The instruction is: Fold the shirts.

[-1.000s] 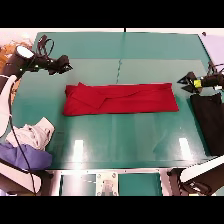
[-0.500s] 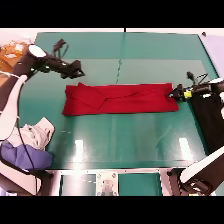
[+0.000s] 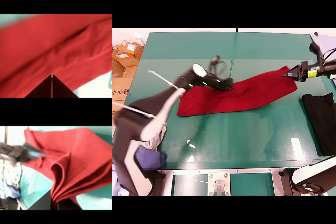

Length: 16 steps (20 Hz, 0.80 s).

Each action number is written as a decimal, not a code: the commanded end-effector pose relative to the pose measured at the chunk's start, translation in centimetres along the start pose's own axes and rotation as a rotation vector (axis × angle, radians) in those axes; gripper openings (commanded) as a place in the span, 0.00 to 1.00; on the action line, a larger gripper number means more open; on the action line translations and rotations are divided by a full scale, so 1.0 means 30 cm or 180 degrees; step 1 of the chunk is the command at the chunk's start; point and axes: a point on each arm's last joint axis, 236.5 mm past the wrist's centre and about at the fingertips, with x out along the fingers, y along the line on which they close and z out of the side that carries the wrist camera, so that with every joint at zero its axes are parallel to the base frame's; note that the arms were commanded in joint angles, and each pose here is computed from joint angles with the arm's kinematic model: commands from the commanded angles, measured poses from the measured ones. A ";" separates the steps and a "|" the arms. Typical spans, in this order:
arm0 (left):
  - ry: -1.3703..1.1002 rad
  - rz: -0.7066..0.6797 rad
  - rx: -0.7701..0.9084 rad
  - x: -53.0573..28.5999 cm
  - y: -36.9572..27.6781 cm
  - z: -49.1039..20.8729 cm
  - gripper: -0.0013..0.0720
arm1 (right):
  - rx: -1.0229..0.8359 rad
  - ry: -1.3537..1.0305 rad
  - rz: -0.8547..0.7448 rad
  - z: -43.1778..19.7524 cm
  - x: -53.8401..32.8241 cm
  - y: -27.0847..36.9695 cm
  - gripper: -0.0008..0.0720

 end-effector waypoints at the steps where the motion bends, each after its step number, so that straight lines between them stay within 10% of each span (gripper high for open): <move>1: 0.0068 -0.0261 -0.0123 0.238 -0.123 -0.103 0.06 | -0.0316 0.0002 0.0064 -0.044 -0.063 0.280 0.04; 10: 0.0663 -0.0490 0.0122 0.225 -0.187 -0.152 0.05 | -0.0455 0.0014 0.0023 -0.078 -0.055 0.368 0.04; 16: 0.0723 0.0766 0.0617 -0.411 0.077 0.069 0.06 | -0.0483 0.0217 0.0231 -0.089 0.143 0.536 0.04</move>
